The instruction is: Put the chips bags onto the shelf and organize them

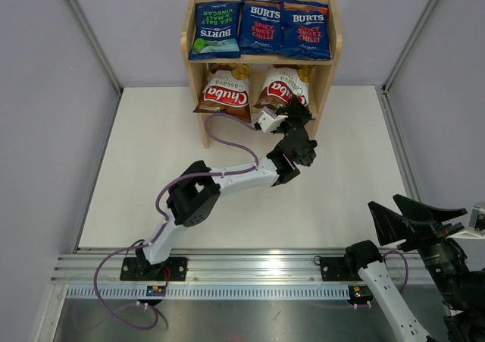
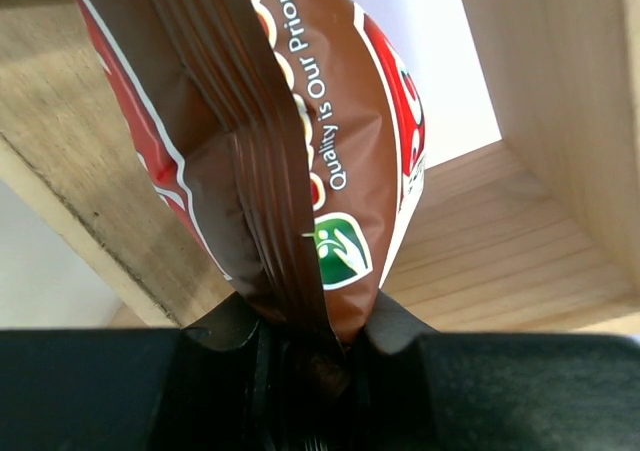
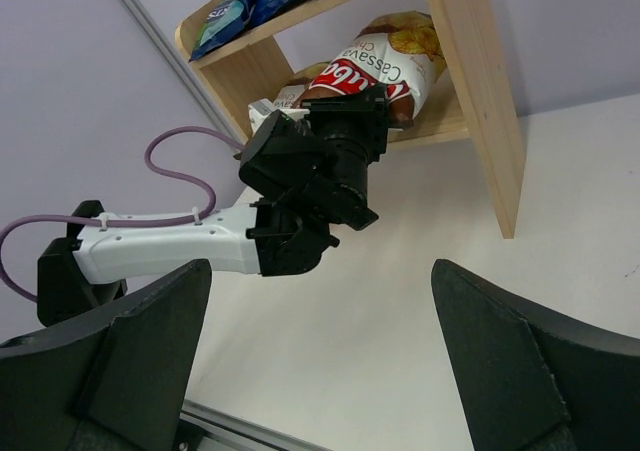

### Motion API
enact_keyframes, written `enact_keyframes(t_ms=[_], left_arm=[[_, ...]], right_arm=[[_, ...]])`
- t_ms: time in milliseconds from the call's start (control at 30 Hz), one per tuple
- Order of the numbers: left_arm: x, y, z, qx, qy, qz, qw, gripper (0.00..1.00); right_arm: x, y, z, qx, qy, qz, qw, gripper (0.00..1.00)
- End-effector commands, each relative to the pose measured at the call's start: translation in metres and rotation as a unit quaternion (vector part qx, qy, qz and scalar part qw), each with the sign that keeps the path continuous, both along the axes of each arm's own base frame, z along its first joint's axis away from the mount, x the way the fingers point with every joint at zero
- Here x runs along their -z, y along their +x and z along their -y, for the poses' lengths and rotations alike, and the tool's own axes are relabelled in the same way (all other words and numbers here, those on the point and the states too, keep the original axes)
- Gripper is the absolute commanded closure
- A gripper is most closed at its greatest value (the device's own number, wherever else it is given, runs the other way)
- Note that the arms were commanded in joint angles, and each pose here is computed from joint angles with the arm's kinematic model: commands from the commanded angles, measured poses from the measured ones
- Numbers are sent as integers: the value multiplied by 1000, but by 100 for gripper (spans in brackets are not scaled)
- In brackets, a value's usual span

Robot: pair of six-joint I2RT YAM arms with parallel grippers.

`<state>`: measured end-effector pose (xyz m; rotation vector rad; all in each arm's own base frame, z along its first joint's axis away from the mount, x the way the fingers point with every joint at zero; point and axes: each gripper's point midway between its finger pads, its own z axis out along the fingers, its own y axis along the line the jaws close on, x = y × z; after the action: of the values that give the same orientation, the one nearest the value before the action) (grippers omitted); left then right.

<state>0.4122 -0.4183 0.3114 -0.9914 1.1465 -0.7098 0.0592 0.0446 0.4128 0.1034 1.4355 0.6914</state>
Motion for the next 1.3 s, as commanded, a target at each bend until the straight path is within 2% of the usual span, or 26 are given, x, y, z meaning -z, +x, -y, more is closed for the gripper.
enact_keyframes(t_ms=[0, 300, 533, 667, 733, 1000, 1100, 1267], left_arm=[[-27, 3, 4, -8, -42, 24, 999, 85], [-1, 24, 31, 26, -7, 19, 999, 82], [4, 30, 47, 57, 7, 23, 998, 65], [14, 26, 51, 80, 7, 19, 997, 46], [14, 24, 52, 89, 6, 19, 996, 42], [18, 16, 44, 110, 13, 16, 994, 42], [18, 21, 42, 135, 17, 20, 990, 52], [24, 29, 42, 166, 29, 16, 986, 50]], right_arm=[[-4, -11, 1, -9, -6, 16, 1000, 1], [2, -10, -3, -18, -3, 11, 1000, 1], [6, -6, -3, -14, -5, 7, 1000, 1], [7, -7, -3, -14, -4, 7, 1000, 0], [8, -6, -4, -16, -4, 6, 1000, 1], [7, -9, -5, -22, 3, 8, 1000, 1], [7, -11, -6, -25, 5, 9, 1000, 1], [6, -10, -7, -26, 6, 10, 1000, 0]])
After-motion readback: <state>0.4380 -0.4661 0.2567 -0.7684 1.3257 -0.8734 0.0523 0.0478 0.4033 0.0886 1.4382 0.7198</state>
